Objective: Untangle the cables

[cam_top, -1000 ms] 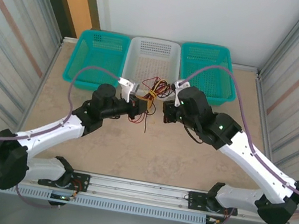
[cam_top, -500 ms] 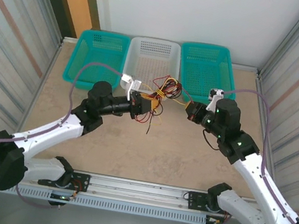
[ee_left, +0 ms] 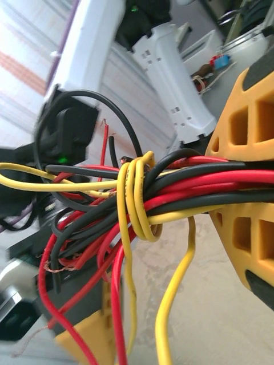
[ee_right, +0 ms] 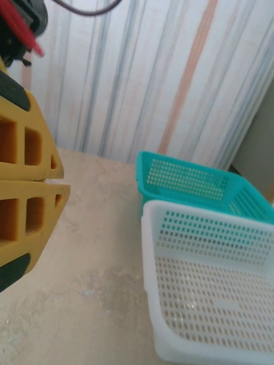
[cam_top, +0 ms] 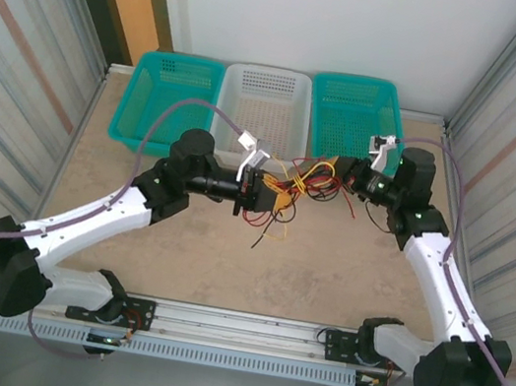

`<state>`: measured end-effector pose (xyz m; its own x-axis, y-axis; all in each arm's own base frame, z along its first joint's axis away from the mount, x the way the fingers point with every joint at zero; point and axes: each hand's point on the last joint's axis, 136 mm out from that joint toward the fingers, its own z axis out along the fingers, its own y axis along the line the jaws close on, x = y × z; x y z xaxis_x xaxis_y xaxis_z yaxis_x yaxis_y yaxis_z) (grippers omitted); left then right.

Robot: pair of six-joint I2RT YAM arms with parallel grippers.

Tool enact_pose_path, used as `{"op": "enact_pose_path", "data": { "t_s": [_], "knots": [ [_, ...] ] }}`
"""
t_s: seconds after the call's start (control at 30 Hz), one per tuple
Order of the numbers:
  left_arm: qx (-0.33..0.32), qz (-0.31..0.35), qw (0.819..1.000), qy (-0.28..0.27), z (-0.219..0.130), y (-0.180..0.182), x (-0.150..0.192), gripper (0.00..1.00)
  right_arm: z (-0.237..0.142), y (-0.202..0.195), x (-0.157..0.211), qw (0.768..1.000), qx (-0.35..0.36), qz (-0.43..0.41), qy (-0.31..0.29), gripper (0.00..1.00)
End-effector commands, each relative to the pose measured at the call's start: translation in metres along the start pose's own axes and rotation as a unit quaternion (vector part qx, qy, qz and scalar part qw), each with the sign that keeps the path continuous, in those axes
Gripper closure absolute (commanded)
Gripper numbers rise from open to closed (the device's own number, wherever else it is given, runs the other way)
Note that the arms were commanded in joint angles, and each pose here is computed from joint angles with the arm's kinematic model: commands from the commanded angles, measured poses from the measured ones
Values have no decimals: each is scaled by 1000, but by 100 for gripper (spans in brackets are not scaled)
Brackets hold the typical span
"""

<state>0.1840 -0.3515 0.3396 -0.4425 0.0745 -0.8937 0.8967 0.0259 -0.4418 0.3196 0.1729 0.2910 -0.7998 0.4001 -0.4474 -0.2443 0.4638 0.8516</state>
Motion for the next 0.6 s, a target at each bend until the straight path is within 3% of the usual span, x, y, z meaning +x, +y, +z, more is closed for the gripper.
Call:
{"op": "enact_pose_path", "data": {
  "t_s": [0.0,0.1,0.23,0.57],
  "knots": [
    [107,107,988,7,-5,-66,-15,100,3,1,-15,1000,-22,7,13,100],
    [107,144,983,32,1,-77,0,100,10,4,-12,998,-45,2,44,100],
    [104,197,969,103,16,-87,32,100,24,3,-12,994,-72,10,84,100],
    [105,186,957,194,31,-59,75,100,38,38,-29,990,-74,-43,115,100]
  ]
}}
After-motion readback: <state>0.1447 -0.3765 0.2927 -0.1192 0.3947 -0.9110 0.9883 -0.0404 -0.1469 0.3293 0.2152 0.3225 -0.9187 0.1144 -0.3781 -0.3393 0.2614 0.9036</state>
